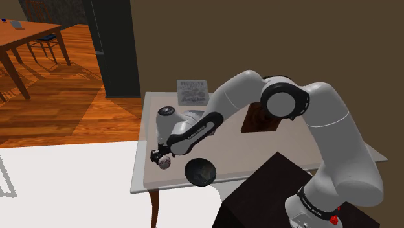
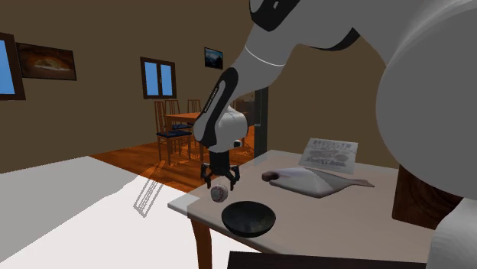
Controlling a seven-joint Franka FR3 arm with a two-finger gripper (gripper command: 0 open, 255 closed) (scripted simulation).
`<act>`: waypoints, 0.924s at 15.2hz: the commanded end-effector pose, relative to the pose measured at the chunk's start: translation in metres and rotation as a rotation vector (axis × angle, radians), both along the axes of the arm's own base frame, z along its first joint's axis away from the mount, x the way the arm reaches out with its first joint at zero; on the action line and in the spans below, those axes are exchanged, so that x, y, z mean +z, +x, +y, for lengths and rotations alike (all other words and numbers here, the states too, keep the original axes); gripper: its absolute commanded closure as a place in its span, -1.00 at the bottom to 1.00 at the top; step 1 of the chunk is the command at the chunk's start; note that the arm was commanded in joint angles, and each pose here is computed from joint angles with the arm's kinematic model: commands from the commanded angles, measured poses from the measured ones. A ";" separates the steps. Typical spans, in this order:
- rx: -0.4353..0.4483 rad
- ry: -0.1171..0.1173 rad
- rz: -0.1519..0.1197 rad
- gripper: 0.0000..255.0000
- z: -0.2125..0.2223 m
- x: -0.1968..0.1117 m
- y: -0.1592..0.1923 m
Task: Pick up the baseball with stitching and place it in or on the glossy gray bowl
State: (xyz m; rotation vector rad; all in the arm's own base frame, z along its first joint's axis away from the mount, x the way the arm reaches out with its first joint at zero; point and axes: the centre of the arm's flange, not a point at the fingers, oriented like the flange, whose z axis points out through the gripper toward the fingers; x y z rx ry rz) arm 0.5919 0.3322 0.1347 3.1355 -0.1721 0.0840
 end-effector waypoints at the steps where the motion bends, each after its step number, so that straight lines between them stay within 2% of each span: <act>1: 0.000 0.000 -0.001 -1.00 0.000 -0.011 0.001; 9: 0.000 0.000 -0.001 -1.00 0.000 -0.014 0.001; 10: 0.000 0.000 -0.001 1.00 0.000 -0.014 0.001; 14: 0.000 0.000 0.000 1.00 0.000 -0.014 0.001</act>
